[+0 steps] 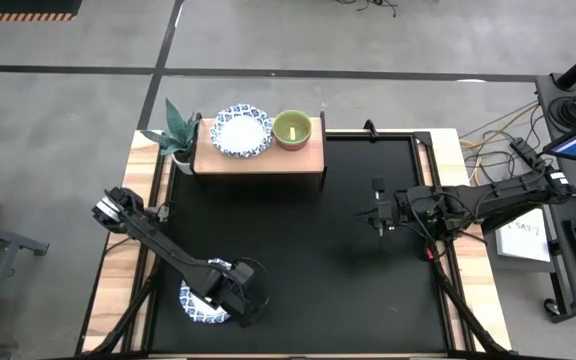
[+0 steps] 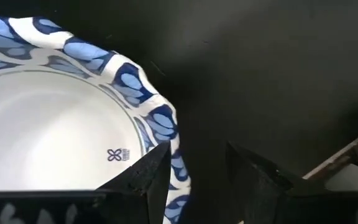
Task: Place and stack bowls onto a shelf
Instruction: Stack the white patterned bowl on top of the white patterned bowl on the shelf
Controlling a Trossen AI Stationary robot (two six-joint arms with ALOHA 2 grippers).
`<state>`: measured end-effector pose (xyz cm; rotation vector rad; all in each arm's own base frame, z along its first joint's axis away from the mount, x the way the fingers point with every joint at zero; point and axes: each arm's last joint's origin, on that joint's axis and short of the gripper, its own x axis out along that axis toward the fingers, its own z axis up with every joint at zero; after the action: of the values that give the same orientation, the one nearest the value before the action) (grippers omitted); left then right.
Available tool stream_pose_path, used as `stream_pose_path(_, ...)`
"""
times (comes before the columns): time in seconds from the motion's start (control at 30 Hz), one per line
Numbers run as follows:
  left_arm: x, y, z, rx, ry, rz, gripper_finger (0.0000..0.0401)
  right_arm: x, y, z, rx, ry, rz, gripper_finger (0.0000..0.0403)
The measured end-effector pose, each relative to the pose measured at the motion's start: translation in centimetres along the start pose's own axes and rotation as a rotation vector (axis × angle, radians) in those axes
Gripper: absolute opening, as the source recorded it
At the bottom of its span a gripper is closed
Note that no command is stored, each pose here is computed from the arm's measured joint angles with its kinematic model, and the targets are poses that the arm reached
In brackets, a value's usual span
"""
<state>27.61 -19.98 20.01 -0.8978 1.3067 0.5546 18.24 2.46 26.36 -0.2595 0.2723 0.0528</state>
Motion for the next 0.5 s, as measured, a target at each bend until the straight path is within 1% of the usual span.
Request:
stream_pose_path(0.23,1.1,0.3,-0.2,0.011,-0.001,0.098,0.0136,0.0,0.0,0.0,0.000,0.000,0.000,0.0009)
stream_pose_path(0.4,1.7,0.2,-0.3,0.018,0.000,0.114,0.0135,0.0,0.0,0.0,0.001,0.000,0.000,0.0009)
stream_pose_path(0.5,2.1,0.2,-0.3,0.024,0.000,0.125,0.0125,0.0,0.0,0.0,0.001,0.000,0.000,0.0009)
